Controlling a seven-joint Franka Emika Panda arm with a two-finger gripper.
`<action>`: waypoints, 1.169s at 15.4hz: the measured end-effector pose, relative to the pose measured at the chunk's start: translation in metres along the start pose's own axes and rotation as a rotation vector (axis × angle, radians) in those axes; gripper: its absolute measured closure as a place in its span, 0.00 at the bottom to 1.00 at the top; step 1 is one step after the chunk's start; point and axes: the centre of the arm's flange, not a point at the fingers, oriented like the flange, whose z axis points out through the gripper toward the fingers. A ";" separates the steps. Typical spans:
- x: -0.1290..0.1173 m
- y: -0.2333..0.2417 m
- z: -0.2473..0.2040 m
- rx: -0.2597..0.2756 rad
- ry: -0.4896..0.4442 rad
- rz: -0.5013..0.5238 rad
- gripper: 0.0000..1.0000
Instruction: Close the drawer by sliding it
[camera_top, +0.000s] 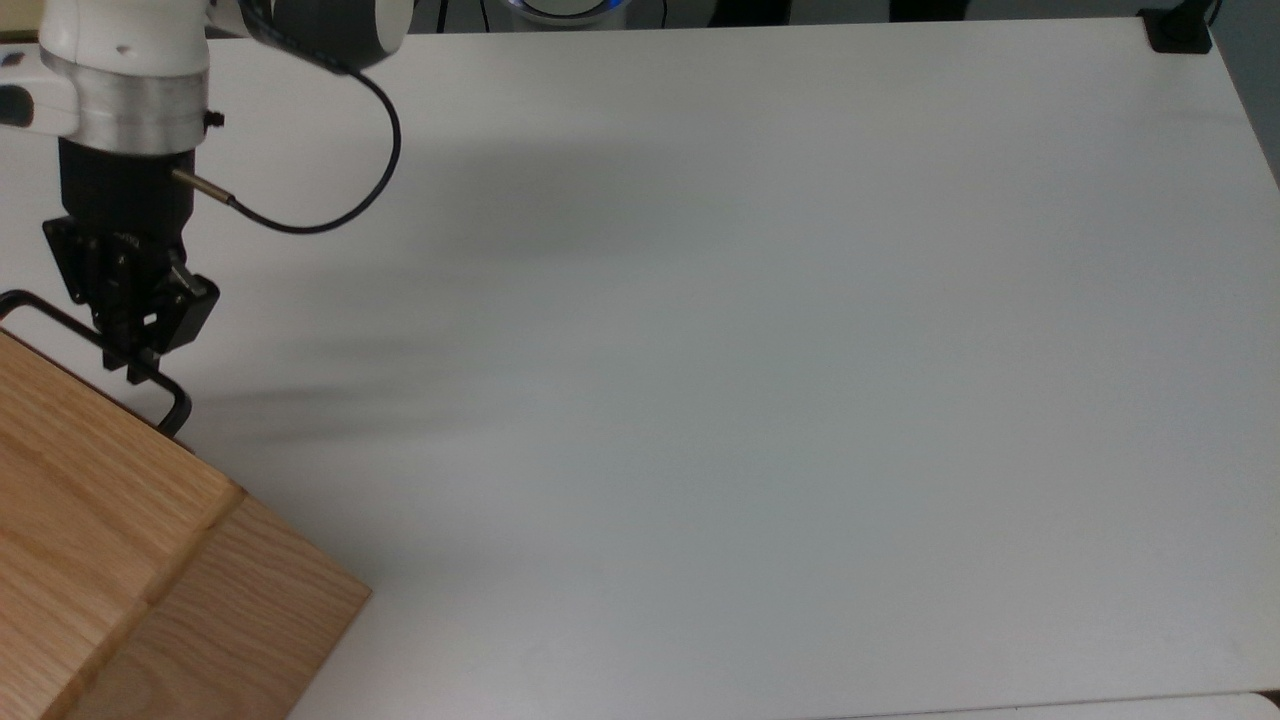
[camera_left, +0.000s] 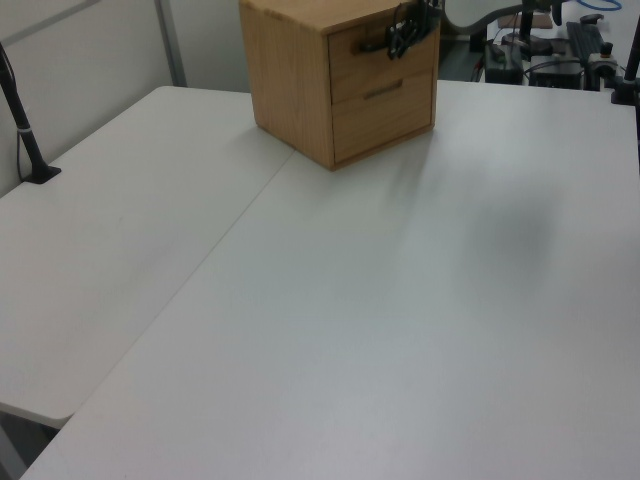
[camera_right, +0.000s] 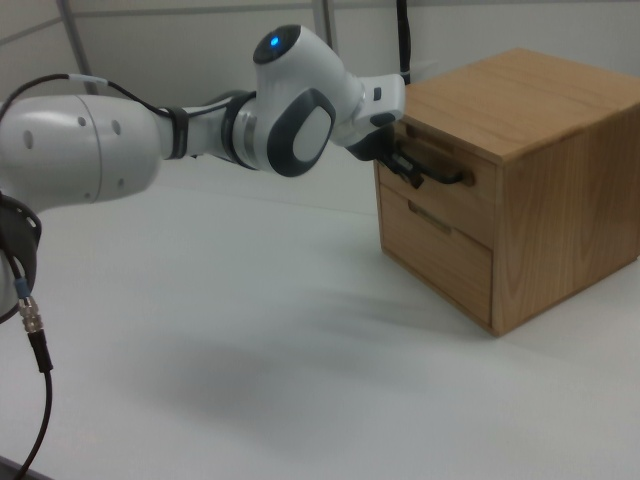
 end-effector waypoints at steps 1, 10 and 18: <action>-0.001 0.001 0.005 0.004 0.019 0.000 0.74; -0.018 0.002 -0.005 -0.020 -0.124 -0.038 0.48; -0.103 -0.086 -0.120 -0.019 -0.678 -0.334 0.15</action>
